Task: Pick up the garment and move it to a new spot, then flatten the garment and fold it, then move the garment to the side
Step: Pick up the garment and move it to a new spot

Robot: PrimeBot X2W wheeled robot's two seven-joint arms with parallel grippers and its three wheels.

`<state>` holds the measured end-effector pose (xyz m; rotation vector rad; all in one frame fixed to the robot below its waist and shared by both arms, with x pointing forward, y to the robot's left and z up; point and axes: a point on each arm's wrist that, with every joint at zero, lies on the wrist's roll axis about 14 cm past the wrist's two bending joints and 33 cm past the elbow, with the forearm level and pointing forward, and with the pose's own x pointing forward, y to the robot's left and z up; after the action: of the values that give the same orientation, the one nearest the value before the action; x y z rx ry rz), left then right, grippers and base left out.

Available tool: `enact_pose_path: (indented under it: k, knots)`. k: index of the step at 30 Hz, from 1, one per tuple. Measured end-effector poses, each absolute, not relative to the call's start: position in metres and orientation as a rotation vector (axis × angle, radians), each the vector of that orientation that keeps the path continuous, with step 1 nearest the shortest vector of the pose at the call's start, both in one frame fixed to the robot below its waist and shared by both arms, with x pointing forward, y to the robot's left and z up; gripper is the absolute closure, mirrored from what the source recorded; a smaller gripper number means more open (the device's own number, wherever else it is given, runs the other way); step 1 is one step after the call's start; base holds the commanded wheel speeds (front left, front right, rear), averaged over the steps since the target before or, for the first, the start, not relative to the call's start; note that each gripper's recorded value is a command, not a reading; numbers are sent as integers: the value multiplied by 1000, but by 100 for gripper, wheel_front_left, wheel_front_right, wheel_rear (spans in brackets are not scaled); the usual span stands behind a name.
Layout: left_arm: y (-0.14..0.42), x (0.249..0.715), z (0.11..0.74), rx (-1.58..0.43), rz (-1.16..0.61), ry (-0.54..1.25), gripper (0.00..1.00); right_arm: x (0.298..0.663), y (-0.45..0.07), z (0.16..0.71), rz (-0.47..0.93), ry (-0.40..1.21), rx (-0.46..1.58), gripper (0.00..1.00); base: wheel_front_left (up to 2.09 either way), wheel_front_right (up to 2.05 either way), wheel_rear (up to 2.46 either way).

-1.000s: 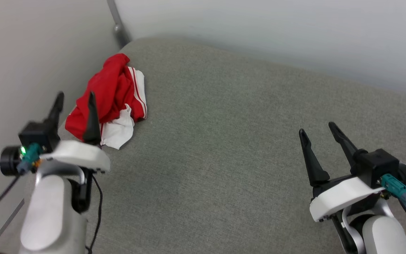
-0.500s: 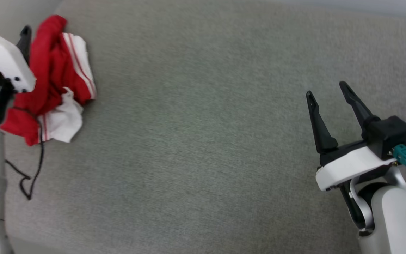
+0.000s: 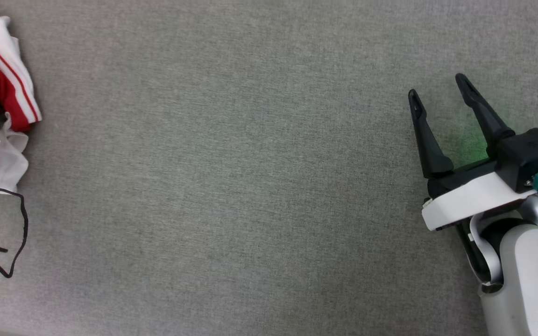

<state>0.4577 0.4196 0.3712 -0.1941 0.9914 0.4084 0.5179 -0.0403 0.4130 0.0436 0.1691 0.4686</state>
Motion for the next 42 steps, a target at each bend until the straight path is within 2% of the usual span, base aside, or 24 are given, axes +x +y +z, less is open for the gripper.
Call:
enact_pose_path:
  k: [3,5,6,14,22,29,36,42]
  knots:
    - [419,459,362,-211,419,1008,0,519,-45,407,460,181,34,0,0,0,0]
    - [420,461,362,-212,431,994,70,519,-47,409,456,177,30,0,0,0,0]
    - [420,460,362,-216,434,990,100,519,-47,411,455,172,30,0,0,0,0]
    - [430,469,395,-149,462,844,100,518,-50,439,440,109,27,0,0,0,0]
    - [450,490,503,-16,481,438,100,501,-58,476,406,43,38,0,0,0,0]
    - [449,487,610,99,449,87,100,476,-69,510,372,-15,54,0,0,0,0]
    - [406,487,680,137,338,-117,100,445,-88,535,326,-55,54,0,0,0,0]
    - [321,507,693,112,135,-177,100,419,-112,548,266,-77,75,0,0,0,0]
